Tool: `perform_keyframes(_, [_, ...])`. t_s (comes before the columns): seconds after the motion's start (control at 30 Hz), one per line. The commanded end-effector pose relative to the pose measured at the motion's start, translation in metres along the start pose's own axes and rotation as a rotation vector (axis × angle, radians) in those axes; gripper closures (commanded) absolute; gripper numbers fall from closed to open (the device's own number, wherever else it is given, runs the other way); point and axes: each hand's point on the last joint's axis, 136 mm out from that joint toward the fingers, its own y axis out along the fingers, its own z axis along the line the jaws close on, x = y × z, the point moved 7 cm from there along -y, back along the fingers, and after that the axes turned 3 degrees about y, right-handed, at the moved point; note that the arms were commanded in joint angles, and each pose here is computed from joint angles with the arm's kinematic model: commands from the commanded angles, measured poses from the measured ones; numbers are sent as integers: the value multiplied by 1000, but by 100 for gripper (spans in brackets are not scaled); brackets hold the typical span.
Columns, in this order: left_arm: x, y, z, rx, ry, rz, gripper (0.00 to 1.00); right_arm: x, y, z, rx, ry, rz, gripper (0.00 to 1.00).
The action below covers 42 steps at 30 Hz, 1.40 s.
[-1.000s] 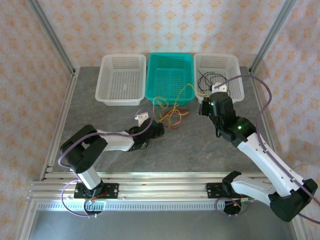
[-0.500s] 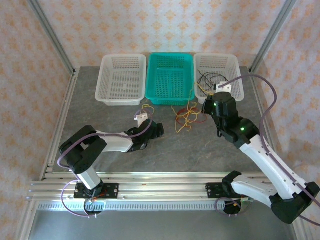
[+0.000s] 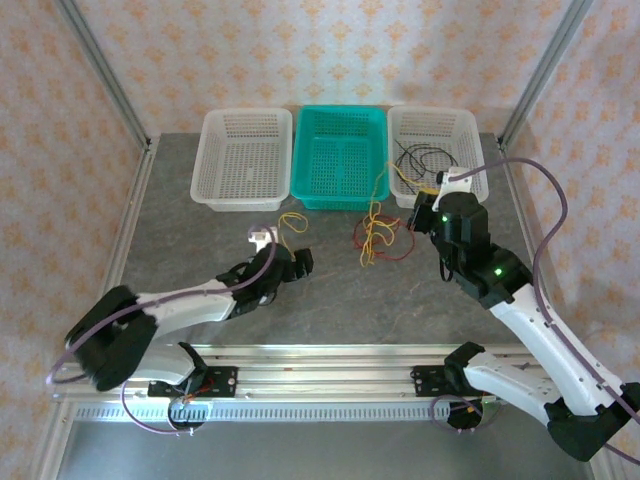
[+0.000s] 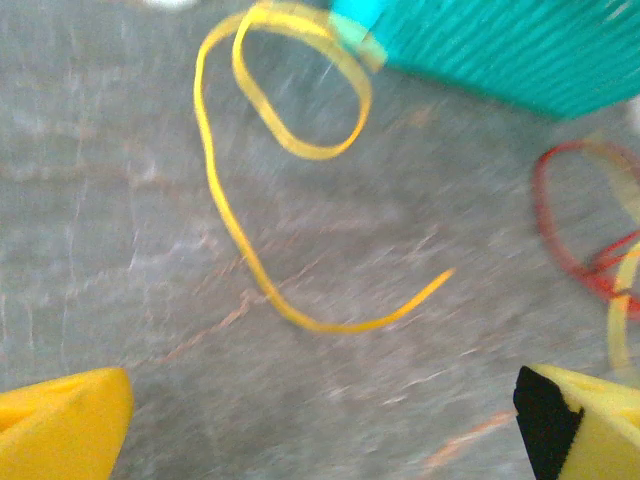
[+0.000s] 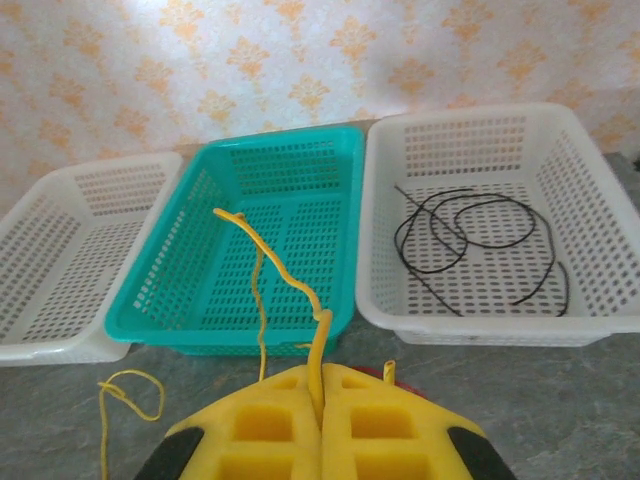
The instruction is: Untangle the cables
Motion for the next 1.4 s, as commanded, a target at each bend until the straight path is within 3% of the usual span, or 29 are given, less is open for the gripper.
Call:
perform_keyframes(0.0, [12, -17, 7, 11, 47, -50, 1, -7, 3, 9, 89, 30, 41, 100])
perform_keyframes(0.17, [27, -23, 19, 32, 3, -68, 1, -21, 8, 27, 253, 53, 140, 100])
perform_keyframes(0.3, [32, -14, 28, 44, -22, -39, 6, -34, 16, 29, 267, 105, 182, 100])
perform_keyframes(0.47, [35, 0, 17, 9, 56, 11, 8, -54, 31, 14, 117, 231, 201, 100])
perform_keyframes(0.7, [39, 26, 16, 67, 90, 61, 10, -89, 48, -10, -117, 287, 281, 100])
perform_keyframes(0.87, [34, 40, 0, -57, 167, 127, 11, -117, 58, -25, -266, 294, 358, 100])
perform_keyframes(1.03, [27, 47, -8, -127, 288, 182, 11, -132, 64, -32, -324, 301, 409, 99])
perform_keyframes(1.1, [26, 49, -10, -130, 334, 198, 11, -136, 66, -34, -348, 296, 421, 95])
perform_keyframes(1.37, [15, 61, -26, -120, 509, 260, 11, -139, 66, -38, -369, 290, 427, 65])
